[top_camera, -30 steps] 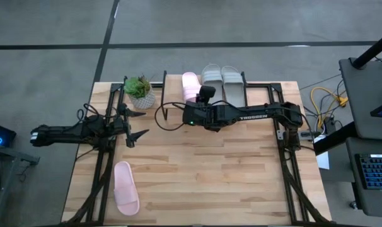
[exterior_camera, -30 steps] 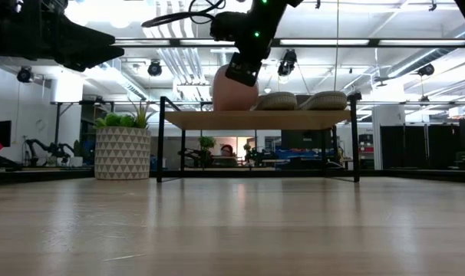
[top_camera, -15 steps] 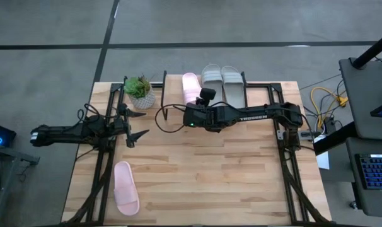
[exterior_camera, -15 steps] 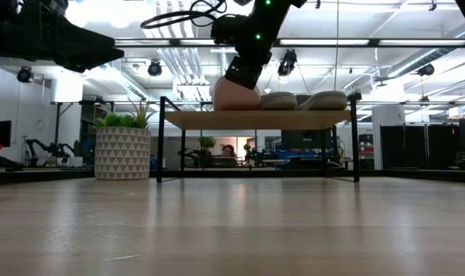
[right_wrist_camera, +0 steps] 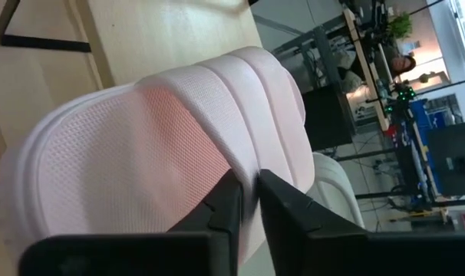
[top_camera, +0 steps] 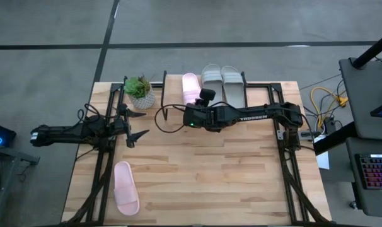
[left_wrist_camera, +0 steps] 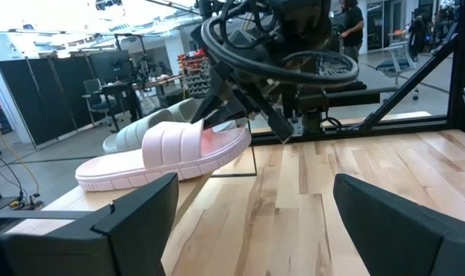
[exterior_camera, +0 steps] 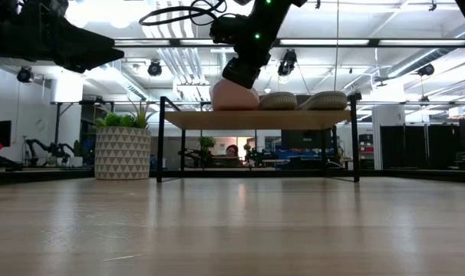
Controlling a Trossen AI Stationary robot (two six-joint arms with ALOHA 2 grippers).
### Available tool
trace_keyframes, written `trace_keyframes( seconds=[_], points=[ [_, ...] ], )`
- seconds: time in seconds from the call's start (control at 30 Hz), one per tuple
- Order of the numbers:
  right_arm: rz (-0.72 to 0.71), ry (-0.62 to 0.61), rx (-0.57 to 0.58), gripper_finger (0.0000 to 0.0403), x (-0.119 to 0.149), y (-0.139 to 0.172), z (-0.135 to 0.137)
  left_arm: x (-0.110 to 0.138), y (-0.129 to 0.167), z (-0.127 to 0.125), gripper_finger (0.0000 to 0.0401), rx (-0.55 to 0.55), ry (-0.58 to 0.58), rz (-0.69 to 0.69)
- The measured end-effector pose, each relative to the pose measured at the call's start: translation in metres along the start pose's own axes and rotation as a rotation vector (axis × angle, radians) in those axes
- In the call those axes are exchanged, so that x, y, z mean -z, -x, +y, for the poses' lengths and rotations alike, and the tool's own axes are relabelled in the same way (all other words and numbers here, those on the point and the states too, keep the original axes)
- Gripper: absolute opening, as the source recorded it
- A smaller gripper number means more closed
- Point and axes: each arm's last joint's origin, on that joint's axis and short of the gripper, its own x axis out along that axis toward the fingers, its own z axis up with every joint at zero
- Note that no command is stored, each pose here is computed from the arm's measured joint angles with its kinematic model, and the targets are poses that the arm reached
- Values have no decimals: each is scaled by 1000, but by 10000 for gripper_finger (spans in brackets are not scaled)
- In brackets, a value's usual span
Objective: Pick and place slides into the shelf
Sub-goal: Put the top pink slide on the shelf, then put the pink slide on the shelf
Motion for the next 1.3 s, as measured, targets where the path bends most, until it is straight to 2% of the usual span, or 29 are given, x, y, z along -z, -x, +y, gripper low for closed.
trace_keyframes(
  seconds=[0.43,0.63,0.93,1.13,1.3],
  points=[
    [2,13,-1,167,0,0,0,0,0,0,331,1,-1,4],
    [2,30,-1,211,0,0,0,0,0,0,331,1,-1,3],
    [-4,45,-2,231,-3,3,-3,0,0,0,331,1,-1,3],
    [-22,26,-119,235,-7,9,-6,2,0,0,331,4,-5,20],
    [-24,39,-128,235,-9,13,-8,2,0,0,331,4,-4,19]
  ],
)
